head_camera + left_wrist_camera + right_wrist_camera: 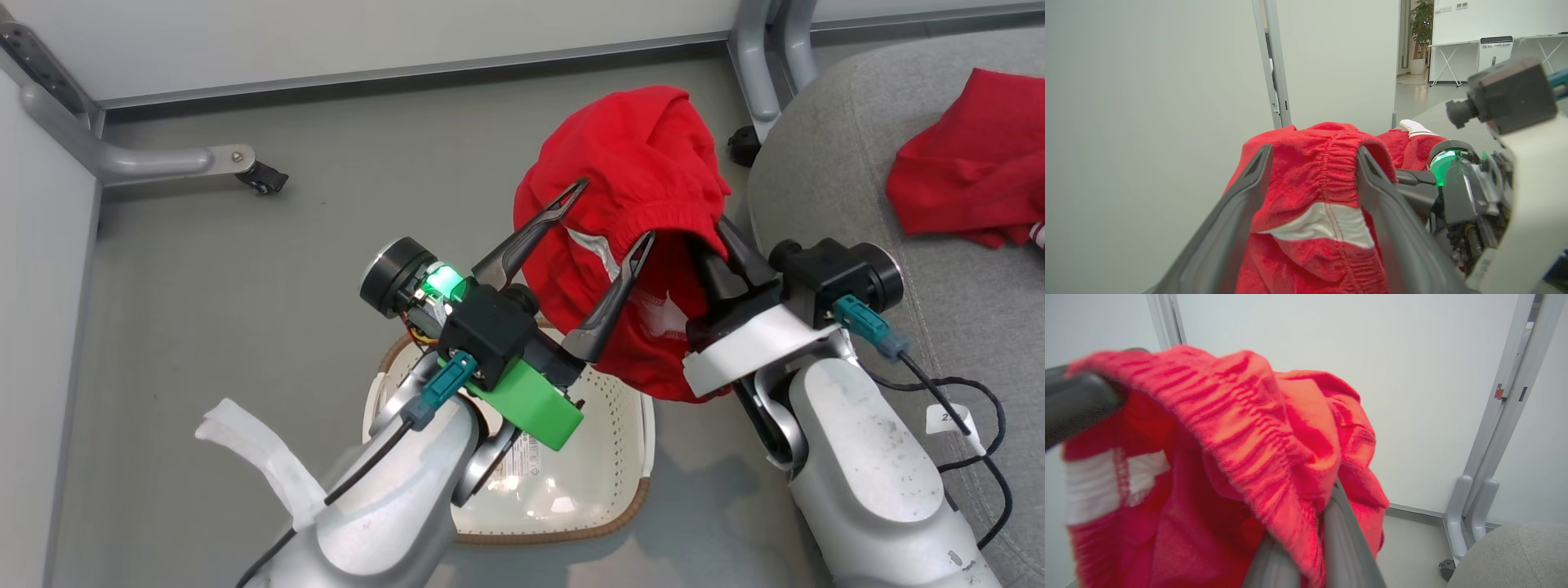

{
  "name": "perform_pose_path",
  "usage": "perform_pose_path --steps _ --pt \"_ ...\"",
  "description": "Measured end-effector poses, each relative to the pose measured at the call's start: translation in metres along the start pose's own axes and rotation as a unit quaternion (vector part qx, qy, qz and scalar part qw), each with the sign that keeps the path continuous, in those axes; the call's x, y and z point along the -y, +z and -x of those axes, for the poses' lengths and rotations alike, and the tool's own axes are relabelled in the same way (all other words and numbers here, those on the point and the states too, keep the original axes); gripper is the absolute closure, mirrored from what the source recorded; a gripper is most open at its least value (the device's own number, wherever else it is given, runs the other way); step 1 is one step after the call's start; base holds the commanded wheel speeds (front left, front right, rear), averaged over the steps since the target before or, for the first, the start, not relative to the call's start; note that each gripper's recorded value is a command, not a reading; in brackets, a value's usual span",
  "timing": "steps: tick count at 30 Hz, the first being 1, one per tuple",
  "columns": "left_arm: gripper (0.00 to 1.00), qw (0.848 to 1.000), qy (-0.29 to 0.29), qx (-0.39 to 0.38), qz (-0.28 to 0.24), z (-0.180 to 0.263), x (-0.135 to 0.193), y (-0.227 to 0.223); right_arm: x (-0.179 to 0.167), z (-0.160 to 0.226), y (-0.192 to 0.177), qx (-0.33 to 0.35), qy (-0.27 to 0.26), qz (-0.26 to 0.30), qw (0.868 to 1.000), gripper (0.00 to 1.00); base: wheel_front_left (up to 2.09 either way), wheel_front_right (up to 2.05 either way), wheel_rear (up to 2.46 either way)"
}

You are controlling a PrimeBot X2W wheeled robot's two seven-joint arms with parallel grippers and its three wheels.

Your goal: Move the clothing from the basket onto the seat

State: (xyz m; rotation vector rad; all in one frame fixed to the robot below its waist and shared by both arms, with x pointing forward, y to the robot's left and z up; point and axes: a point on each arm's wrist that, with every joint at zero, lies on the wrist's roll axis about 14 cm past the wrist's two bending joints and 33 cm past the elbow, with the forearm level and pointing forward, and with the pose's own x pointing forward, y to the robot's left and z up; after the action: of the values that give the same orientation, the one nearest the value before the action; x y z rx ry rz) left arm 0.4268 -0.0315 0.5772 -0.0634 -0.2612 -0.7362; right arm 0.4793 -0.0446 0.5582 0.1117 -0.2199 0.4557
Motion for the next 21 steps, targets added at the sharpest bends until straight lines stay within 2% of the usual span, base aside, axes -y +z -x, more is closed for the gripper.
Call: perform_pose_path --steps 9,21 --pt "0.00 0.999 -0.033 -0.011 0.006 -0.005 0.019 -0.011 0.035 0.004 0.007 0.007 -0.049 0.006 0.999 1.00 0.00 0.00 0.00" --pt "0.00 0.997 -0.073 -0.014 0.021 -0.018 0.042 -0.022 0.093 0.033 0.023 0.017 -0.134 0.040 0.990 1.00 0.00 0.00 0.00"
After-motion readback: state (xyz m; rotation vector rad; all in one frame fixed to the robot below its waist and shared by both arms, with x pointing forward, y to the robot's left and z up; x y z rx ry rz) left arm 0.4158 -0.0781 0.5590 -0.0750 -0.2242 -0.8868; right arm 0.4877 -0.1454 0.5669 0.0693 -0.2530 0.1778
